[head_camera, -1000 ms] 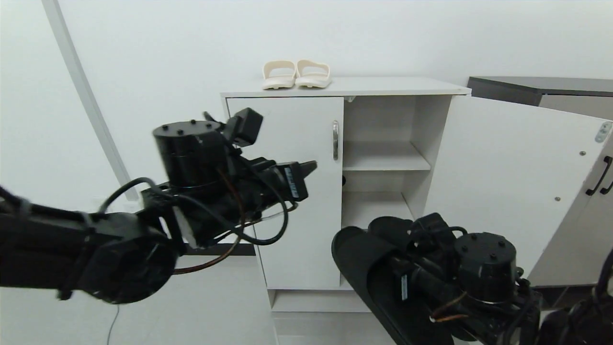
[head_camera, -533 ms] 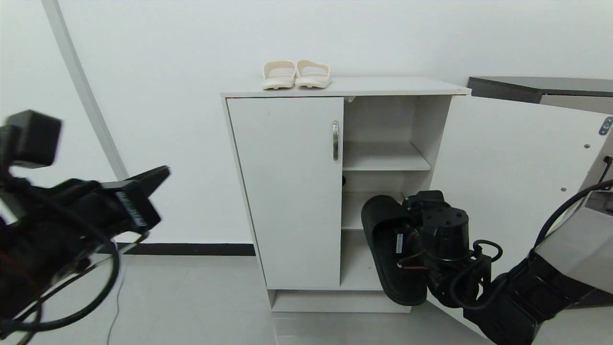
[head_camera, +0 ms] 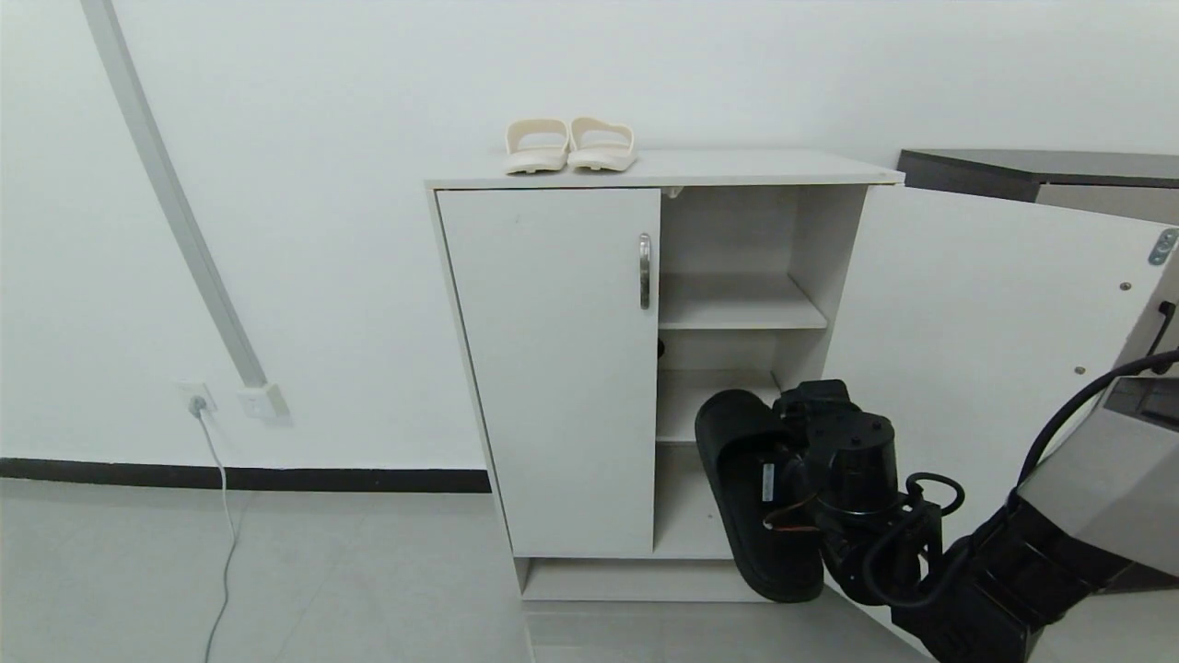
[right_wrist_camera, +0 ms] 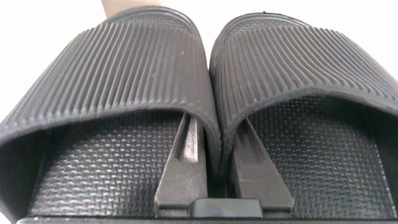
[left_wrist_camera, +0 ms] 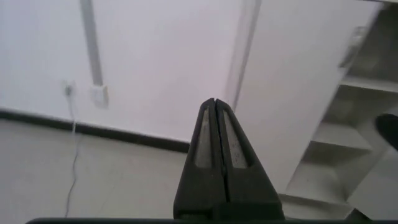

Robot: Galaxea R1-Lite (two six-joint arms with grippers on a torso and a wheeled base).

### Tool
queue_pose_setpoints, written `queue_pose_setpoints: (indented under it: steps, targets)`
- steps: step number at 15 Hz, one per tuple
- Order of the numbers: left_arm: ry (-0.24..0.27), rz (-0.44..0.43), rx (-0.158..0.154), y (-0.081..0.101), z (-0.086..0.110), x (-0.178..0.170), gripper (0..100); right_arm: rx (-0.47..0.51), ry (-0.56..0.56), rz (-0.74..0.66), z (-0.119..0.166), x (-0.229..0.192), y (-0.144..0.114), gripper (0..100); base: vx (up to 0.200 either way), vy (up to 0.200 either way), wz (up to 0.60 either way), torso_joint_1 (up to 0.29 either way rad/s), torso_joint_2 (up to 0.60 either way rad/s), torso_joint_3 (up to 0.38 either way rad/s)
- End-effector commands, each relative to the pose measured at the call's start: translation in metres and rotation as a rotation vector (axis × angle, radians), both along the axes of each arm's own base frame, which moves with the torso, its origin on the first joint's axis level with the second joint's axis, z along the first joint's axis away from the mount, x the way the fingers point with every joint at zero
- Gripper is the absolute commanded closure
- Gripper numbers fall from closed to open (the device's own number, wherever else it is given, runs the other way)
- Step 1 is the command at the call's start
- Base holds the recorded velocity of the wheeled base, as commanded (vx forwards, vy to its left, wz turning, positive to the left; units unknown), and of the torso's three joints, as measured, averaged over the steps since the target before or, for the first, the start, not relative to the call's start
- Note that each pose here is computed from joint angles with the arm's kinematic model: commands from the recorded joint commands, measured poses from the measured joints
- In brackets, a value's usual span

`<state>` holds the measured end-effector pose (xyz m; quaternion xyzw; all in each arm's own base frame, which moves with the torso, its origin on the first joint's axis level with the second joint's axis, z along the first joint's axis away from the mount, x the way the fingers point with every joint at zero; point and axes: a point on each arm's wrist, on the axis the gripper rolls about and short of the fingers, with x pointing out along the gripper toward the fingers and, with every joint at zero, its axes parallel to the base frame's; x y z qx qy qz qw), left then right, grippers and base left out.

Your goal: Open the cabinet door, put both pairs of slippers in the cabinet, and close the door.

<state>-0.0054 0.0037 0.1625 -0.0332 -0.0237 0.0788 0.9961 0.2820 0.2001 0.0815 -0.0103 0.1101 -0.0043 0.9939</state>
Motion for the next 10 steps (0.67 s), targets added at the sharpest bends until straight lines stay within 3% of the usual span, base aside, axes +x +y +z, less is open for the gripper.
queue_pose_setpoints:
  steps: [1,2,3,4,5,7,8,10]
  targets:
    - [-0.06,-0.085,0.036,-0.002,-0.054,-0.026,100,-0.001,0.003,0.003,0.0,-0.002,0.0,100,0.0,0.0,0.0,0.0,0.0,0.0]
    - [-0.057,-0.1,0.038,-0.002,-0.059,-0.026,100,-0.005,0.006,0.003,-0.001,-0.003,-0.001,100,0.0,0.0,0.0,0.0,0.0,0.0]
    - [-0.003,-0.125,0.041,-0.003,-0.075,-0.021,100,-0.005,0.006,0.004,-0.001,-0.003,0.0,100,0.0,0.0,0.0,0.0,0.0,0.0]
    - [0.016,-0.134,0.048,-0.003,-0.083,-0.018,100,-0.006,0.007,0.009,-0.001,-0.004,0.001,100,0.0,0.0,0.0,0.0,0.0,0.0]
    - [0.004,-0.135,0.06,-0.003,-0.082,-0.018,100,-0.007,0.01,0.014,-0.002,-0.005,0.001,100,0.0,0.0,0.0,0.0,0.0,0.0]
    - [0.062,-0.157,0.128,-0.004,-0.087,-0.018,100,-0.004,0.009,0.028,-0.002,-0.007,0.004,100,0.0,0.0,0.0,0.0,0.0,0.0]
    - [0.048,-0.231,0.133,-0.005,-0.087,-0.018,100,-0.005,0.009,0.035,-0.002,-0.008,0.006,100,0.0,0.0,0.0,0.0,0.0,0.0]
    - [0.045,-0.265,0.132,-0.006,-0.087,-0.018,100,-0.005,0.012,0.039,-0.003,-0.008,0.007,100,0.0,0.0,0.0,0.0,0.0,0.0]
